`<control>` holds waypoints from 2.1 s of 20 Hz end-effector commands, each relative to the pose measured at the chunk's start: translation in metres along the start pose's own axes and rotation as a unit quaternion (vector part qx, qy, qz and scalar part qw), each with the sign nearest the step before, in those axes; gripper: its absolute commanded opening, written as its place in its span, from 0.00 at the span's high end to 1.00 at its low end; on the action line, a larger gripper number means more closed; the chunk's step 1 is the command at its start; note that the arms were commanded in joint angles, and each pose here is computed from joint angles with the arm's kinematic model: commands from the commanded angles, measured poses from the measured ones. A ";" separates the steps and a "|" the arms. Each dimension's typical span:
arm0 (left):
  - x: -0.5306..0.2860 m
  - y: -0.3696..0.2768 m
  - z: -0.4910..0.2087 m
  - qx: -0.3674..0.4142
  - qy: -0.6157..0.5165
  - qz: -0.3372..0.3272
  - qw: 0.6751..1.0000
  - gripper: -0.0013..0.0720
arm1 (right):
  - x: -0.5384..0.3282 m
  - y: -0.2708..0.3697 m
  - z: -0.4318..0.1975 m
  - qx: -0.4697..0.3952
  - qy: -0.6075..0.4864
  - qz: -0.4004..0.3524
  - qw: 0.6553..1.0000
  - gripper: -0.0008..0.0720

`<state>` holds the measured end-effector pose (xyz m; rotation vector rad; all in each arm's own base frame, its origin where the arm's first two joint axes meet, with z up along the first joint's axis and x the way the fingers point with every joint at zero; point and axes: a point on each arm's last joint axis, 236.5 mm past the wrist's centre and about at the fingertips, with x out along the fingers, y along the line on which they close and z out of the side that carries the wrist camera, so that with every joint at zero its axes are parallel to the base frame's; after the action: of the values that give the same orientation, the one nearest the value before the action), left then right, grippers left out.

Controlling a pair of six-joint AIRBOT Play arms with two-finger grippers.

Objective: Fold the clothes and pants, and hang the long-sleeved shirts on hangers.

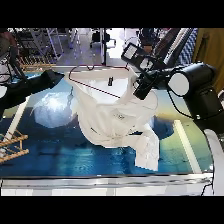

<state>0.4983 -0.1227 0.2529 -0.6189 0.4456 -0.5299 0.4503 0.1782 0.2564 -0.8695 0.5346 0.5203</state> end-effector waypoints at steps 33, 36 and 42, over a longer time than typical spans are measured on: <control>-0.001 -0.177 -0.149 0.109 0.200 -0.220 0.948 0.32 | -0.039 -0.002 0.023 0.339 -0.003 0.006 0.941 0.97; -0.016 -0.181 -0.136 0.119 0.186 -0.222 0.950 0.32 | -0.077 -0.074 0.061 0.437 -0.157 -0.074 0.883 0.97; -0.057 -0.190 -0.140 0.142 0.218 -0.244 0.934 0.32 | -0.137 -0.195 -0.106 0.588 -0.086 -0.294 0.748 0.97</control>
<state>0.3357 -0.2865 0.2844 -0.3526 0.5897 -1.1555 0.4662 0.0574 0.3894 0.1759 0.3086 -0.0793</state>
